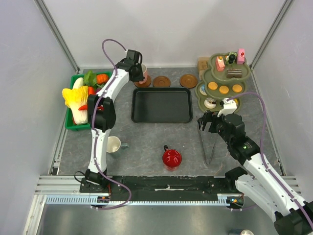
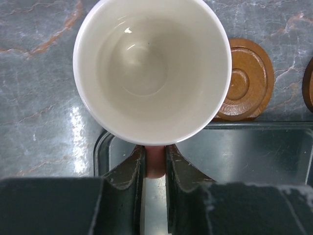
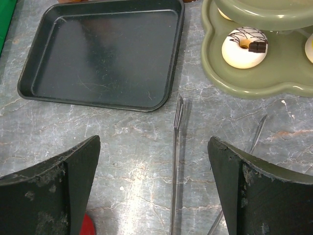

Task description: Serve the afternoon tea

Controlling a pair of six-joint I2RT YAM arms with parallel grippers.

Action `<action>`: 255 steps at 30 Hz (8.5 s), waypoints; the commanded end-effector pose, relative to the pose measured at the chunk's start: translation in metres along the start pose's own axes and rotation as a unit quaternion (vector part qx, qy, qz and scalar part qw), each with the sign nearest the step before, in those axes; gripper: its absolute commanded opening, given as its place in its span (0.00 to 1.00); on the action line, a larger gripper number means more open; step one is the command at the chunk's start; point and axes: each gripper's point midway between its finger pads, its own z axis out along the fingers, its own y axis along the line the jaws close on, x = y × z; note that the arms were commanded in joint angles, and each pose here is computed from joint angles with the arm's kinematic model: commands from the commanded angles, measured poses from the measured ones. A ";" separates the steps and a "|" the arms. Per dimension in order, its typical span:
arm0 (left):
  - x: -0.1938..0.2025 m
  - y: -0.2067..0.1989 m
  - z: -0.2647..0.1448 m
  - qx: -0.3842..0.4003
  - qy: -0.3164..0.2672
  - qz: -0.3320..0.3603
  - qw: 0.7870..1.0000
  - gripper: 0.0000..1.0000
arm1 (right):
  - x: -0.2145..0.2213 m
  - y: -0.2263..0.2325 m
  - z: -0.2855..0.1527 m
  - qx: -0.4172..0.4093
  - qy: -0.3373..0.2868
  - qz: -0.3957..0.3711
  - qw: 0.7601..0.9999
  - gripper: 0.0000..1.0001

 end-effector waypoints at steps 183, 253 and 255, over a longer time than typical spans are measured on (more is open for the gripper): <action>-0.079 -0.158 -0.112 0.063 -0.361 0.143 0.920 0.02 | -0.011 -0.006 -0.005 0.021 -0.030 0.019 0.999 0.98; -0.026 -0.131 -0.053 0.085 -0.251 0.115 0.957 0.71 | -0.005 -0.003 -0.002 0.009 -0.020 0.013 1.000 0.98; -0.030 -0.130 -0.060 0.084 -0.256 0.113 0.957 0.72 | -0.006 -0.003 -0.003 0.010 -0.021 0.014 1.000 0.98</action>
